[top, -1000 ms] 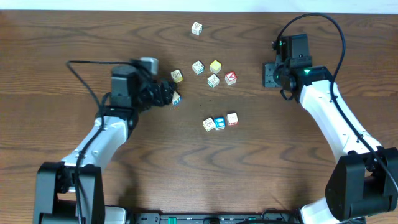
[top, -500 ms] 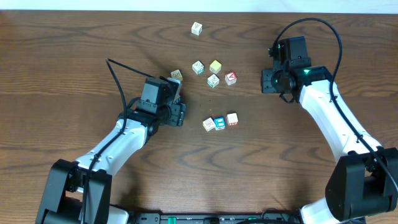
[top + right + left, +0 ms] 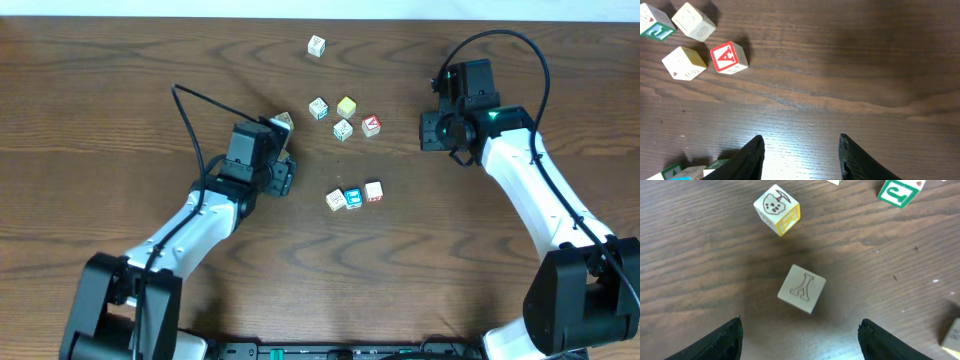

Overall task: Lift 4 blocks
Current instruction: 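Swing the left gripper forward and lower it onto the white Y block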

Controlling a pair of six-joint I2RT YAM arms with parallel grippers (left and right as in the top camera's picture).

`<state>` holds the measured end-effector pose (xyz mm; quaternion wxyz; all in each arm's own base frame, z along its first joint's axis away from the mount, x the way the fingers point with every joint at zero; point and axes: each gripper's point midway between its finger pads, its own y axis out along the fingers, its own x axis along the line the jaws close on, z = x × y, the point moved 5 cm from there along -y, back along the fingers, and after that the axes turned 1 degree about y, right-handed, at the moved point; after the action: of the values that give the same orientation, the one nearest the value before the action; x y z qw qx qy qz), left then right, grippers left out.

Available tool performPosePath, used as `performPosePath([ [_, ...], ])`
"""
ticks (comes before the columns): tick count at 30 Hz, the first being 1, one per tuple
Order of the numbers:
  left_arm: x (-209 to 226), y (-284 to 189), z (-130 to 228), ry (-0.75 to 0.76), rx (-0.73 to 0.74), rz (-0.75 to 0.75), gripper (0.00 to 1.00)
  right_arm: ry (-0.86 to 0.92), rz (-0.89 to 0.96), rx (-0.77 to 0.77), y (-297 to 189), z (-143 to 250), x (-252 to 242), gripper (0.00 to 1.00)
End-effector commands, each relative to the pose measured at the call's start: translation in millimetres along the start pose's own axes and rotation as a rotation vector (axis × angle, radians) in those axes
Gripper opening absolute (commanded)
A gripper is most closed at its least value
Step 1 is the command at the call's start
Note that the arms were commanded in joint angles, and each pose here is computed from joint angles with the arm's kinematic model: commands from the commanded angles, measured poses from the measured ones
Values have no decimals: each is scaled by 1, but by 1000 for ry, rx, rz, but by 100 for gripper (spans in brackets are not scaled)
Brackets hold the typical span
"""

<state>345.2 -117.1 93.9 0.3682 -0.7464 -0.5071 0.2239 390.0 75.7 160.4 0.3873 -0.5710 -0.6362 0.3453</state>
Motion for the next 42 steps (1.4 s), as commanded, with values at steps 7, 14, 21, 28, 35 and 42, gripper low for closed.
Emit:
performPosePath([
  [7,2,25,7,23,47,-10,75,0,-8,-44,-5,-11,3,48],
  [14,3,26,-6,50,-16,-16,73,0,-10,-53,-5,-13,3,48],
  [21,8,26,-9,112,-31,-54,68,0,-10,-53,-5,-13,3,48],
  [28,11,26,-6,142,-11,-69,68,0,-10,-53,-5,-13,3,49],
  [35,10,30,-2,141,0,-60,52,0,-10,-53,-5,-13,3,48],
  [42,10,36,1,142,9,-58,66,0,-10,-53,-5,-13,3,48],
])
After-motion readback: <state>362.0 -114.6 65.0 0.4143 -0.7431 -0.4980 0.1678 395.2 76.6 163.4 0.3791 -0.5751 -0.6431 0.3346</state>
